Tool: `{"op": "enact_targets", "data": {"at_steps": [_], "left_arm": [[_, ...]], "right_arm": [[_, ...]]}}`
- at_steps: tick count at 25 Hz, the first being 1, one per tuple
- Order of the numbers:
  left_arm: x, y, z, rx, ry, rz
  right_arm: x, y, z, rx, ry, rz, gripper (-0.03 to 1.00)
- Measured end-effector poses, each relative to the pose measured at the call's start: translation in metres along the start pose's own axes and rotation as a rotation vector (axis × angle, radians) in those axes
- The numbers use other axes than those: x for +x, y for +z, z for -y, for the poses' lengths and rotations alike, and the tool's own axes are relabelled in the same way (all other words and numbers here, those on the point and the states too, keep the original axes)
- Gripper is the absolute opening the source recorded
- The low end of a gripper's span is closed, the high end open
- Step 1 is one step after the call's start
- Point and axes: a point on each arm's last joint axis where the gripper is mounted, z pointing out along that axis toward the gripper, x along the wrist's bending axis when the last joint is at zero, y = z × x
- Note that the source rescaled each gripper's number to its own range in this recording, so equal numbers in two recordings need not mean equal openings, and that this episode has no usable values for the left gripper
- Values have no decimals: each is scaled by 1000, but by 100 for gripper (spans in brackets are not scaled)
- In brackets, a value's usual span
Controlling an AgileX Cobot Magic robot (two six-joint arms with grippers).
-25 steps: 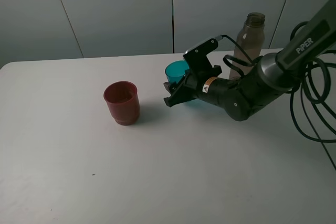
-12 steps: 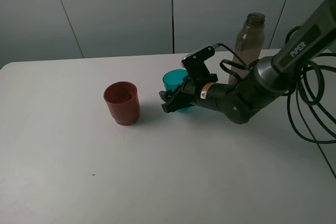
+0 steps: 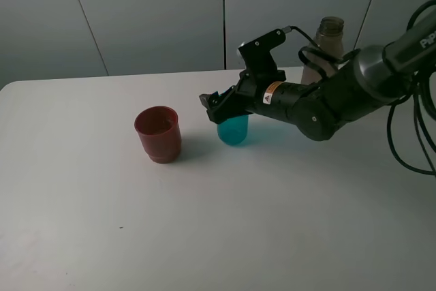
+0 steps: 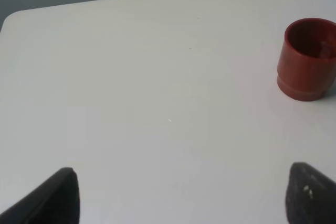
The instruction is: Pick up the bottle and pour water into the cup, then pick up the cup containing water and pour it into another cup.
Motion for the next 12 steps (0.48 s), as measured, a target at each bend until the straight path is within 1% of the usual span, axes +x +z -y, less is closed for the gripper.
{"op": "enact_targets", "data": {"at_steps": [2, 4, 7, 9, 10, 12], "left_arm": [[0, 0, 0, 0, 0, 0], [0, 0, 0, 0, 0, 0], [0, 0, 0, 0, 0, 0], [0, 0, 0, 0, 0, 0], [0, 0, 0, 0, 0, 0], [0, 0, 0, 0, 0, 0]], "right_arm": [[-1, -11, -16, 13, 24, 6, 99], [-2, -24, -28, 61, 77, 14, 99], [-3, -48, -40, 204, 199, 51, 100], [-4, -67, -43, 331, 278, 80, 100], [-3, -75, -42, 394, 301, 88, 100], [-2, -94, -42, 473, 345, 95, 100]]}}
